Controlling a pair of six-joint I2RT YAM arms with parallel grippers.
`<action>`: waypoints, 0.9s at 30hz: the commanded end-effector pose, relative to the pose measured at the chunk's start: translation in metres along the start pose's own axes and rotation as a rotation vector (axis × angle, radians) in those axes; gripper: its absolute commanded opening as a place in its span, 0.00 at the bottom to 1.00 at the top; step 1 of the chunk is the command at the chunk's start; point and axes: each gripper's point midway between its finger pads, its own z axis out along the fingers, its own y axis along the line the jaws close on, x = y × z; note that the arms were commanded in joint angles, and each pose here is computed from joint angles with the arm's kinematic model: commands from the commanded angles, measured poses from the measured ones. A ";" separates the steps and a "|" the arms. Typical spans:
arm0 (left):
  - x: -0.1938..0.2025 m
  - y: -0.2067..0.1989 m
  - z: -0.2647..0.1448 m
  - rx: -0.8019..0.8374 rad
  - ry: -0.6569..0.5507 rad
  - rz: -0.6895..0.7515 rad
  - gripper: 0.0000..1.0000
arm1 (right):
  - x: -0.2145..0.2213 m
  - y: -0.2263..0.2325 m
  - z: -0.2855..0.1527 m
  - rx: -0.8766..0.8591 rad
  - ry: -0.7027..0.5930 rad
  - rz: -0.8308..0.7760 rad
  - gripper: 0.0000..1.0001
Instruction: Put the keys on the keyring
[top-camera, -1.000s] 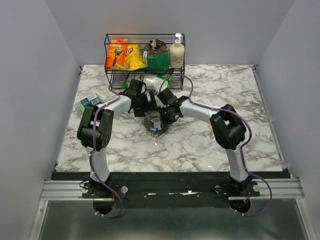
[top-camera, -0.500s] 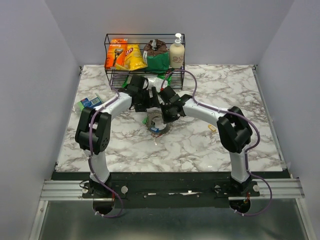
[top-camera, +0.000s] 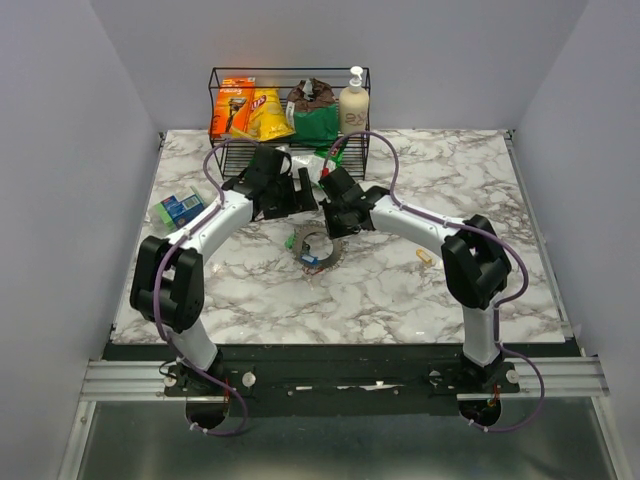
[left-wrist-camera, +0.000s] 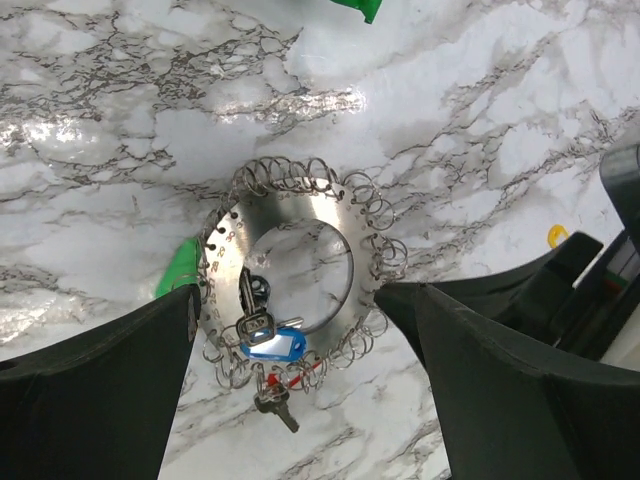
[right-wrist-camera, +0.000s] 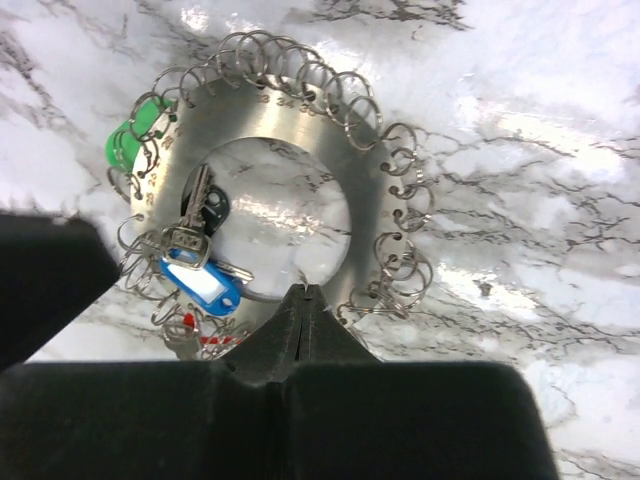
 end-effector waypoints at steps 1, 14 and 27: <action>0.005 0.007 -0.016 -0.031 -0.027 0.018 0.97 | -0.004 -0.016 0.004 0.064 -0.022 -0.027 0.01; 0.040 0.022 -0.010 -0.016 0.027 -0.022 0.98 | -0.007 -0.012 0.018 0.056 0.010 -0.074 0.01; 0.064 0.033 0.013 -0.018 0.090 -0.067 0.97 | -0.002 0.001 0.039 0.005 0.072 -0.063 0.01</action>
